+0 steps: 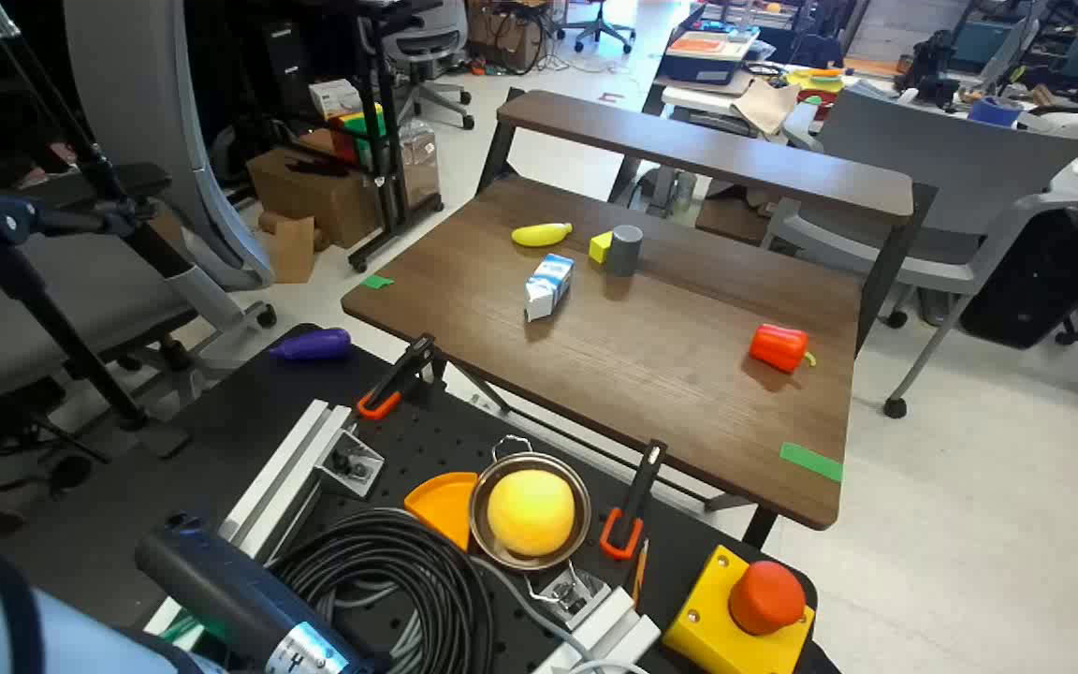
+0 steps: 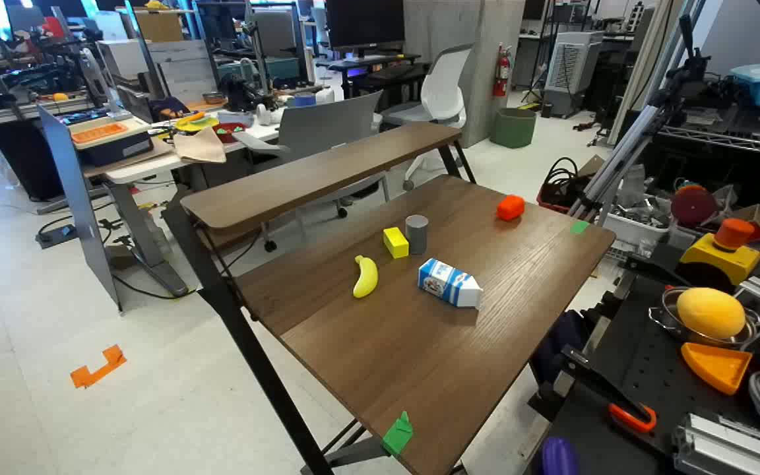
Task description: Pick up the blue and white bottle box and place it on the right side of the table
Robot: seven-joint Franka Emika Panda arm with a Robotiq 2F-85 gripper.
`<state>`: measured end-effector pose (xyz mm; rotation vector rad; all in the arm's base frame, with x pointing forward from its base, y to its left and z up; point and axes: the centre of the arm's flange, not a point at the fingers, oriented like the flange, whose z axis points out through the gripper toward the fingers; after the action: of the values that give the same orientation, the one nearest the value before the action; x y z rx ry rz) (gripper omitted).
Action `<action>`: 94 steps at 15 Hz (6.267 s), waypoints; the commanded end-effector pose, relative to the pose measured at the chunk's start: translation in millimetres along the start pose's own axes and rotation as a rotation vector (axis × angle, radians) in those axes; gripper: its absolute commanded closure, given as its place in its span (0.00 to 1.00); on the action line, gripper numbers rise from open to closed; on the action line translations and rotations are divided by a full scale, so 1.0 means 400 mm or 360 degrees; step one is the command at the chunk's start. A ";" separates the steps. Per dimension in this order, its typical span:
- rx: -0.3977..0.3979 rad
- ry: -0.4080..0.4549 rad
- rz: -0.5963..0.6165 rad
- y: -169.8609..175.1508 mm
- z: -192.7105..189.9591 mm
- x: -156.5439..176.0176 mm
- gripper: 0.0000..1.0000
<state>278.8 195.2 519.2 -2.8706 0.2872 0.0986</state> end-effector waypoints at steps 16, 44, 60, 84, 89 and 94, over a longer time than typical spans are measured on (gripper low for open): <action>0.0016 0.0327 0.0224 0.084 0.008 0.209 0.00; -0.0053 0.0280 0.0527 0.326 0.816 0.868 0.00; -0.0233 0.0131 0.0414 0.308 0.929 0.906 0.35; -0.0083 0.0340 0.1039 0.408 0.433 0.855 0.80; -0.0022 0.0385 0.1443 0.560 0.401 0.936 0.80; 0.0033 0.0386 0.1792 0.693 0.407 1.033 0.80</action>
<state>590.9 -80.3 266.9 -2.4319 1.7218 -0.1115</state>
